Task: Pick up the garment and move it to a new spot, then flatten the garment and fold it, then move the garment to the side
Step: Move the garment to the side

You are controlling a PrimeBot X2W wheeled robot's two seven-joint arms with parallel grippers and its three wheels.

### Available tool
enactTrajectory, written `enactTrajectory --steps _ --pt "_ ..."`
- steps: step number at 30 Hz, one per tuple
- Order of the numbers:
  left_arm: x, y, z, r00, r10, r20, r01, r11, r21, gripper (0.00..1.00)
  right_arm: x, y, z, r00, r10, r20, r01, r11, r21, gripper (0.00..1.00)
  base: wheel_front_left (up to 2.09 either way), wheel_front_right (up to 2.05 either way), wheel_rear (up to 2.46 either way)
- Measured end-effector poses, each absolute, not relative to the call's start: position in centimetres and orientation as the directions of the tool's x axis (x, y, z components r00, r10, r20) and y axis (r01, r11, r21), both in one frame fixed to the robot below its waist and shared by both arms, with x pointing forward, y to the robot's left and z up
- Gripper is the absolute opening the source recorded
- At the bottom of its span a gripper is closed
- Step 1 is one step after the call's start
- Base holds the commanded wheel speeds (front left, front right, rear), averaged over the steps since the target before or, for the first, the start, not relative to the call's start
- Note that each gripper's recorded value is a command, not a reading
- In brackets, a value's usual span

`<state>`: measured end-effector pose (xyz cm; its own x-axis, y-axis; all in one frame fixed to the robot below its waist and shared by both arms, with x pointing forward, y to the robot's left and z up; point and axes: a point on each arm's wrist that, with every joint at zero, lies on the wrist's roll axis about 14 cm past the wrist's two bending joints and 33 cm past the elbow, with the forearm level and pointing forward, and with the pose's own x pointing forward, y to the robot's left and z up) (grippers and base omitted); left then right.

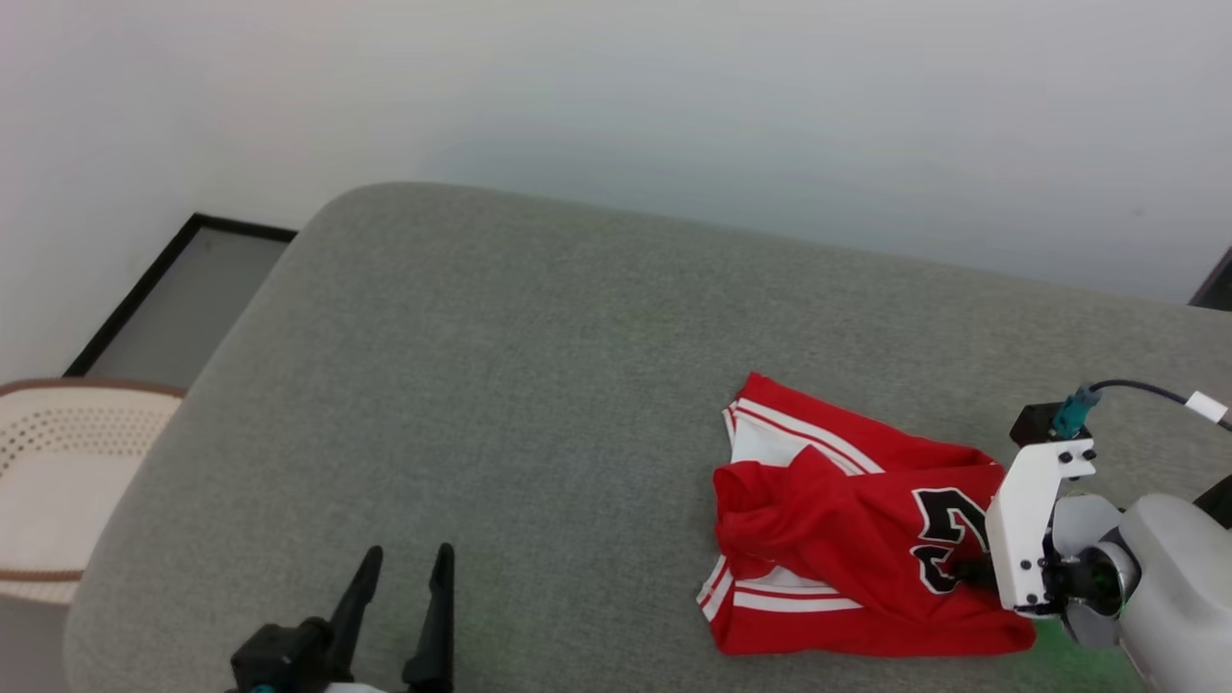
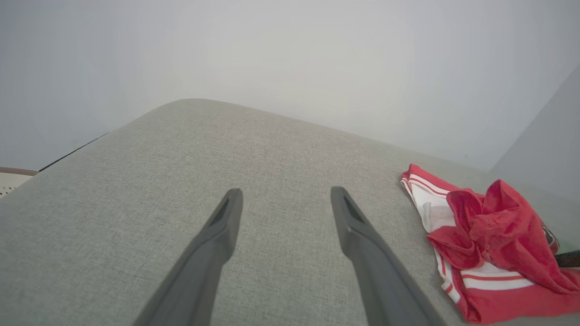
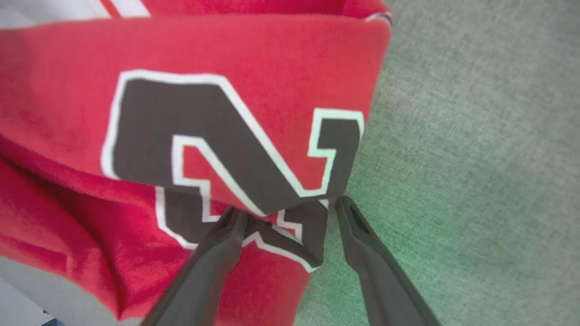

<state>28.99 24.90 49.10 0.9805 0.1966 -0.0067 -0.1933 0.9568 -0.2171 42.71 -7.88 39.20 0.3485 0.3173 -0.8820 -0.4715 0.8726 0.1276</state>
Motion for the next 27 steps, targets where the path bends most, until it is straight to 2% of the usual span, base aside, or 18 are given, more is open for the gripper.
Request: enactTrajectory --steps 4,5,6,16,27 --pt "29.0 25.0 48.4 0.978 0.208 -0.029 -0.209 0.951 -0.227 1.0 43.0 -6.8 38.6 0.314 0.338 -0.887 -0.457 0.873 0.171 1.0 0.0 0.0 0.0" --pt "29.0 25.1 48.3 0.977 0.212 -0.032 -0.213 0.95 -0.228 1.0 43.2 -6.6 38.6 0.314 0.341 -0.886 -0.459 0.872 0.173 0.22 0.0 0.0 0.0" --pt "29.0 25.2 48.1 0.976 0.215 -0.037 -0.218 0.948 -0.23 1.0 43.4 -6.4 38.6 0.32 0.351 -0.88 -0.458 0.871 0.18 0.0 0.0 0.0 0.0" --pt "29.3 25.7 48.0 0.974 0.222 -0.038 -0.225 0.944 -0.243 1.0 44.1 -5.7 39.8 0.357 0.415 -0.837 -0.427 0.869 0.249 0.0 0.0 0.0 0.0" --pt "30.3 25.0 49.0 0.986 0.168 -0.017 -0.168 0.957 -0.236 1.0 46.4 -11.8 43.2 0.514 0.34 -0.788 -0.357 0.92 0.164 0.0 0.0 0.0 0.0"
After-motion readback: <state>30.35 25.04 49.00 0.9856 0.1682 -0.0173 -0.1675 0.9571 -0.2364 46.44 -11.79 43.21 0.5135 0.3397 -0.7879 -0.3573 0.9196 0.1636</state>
